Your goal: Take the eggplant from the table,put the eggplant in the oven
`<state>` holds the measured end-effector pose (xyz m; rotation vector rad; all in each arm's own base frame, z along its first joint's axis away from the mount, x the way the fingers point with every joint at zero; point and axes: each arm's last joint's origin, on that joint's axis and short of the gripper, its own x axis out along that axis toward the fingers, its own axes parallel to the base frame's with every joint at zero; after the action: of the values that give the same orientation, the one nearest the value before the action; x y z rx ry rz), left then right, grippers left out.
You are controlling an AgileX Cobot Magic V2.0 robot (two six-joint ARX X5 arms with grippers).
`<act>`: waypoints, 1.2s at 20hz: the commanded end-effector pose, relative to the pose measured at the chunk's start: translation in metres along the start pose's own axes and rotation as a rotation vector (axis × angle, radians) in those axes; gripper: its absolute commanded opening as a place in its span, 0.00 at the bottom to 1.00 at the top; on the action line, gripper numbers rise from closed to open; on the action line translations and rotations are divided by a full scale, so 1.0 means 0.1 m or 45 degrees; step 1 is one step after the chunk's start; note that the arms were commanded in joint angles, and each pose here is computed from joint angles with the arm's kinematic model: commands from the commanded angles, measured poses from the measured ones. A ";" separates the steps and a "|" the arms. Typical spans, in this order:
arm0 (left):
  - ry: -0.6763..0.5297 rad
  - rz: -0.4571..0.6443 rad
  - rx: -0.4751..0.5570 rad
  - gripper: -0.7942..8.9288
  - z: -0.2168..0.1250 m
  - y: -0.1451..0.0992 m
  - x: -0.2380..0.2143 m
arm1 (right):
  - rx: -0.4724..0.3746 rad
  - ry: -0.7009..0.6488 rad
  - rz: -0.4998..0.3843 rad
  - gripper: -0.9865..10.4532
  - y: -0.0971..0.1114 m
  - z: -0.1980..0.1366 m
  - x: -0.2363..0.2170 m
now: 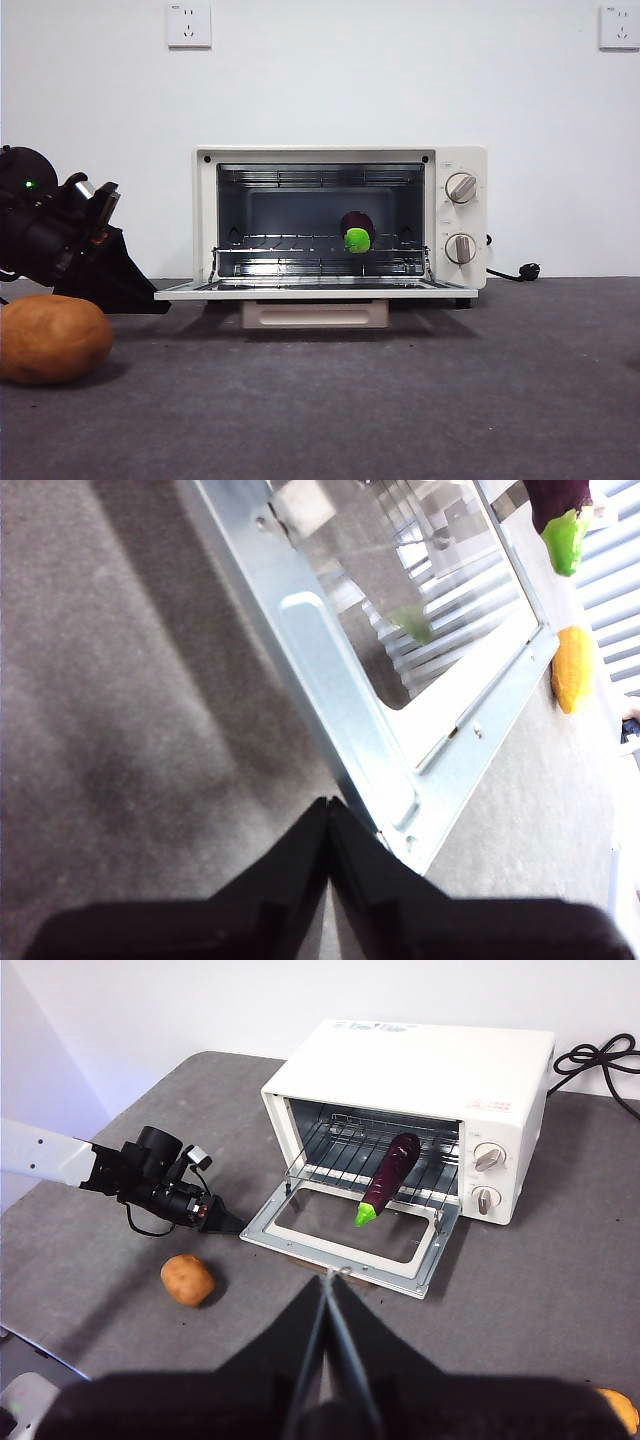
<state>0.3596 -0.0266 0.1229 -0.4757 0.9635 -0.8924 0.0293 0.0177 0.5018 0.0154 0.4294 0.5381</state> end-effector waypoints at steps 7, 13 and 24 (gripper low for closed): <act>-0.015 -0.089 -0.012 0.07 -0.01 0.02 0.05 | 0.016 0.020 -0.004 0.08 0.00 -0.02 -0.01; -0.061 -0.158 -0.019 0.07 0.05 0.00 0.04 | 0.017 0.020 -0.004 0.08 0.00 -0.02 -0.01; -0.162 -0.270 -0.025 0.07 0.21 -0.04 0.02 | 0.016 0.020 -0.004 0.08 0.00 -0.02 -0.01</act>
<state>0.3760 -0.0278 0.1389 -0.6140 0.7990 -1.0154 0.0293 0.0177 0.5018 0.0161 0.4296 0.5380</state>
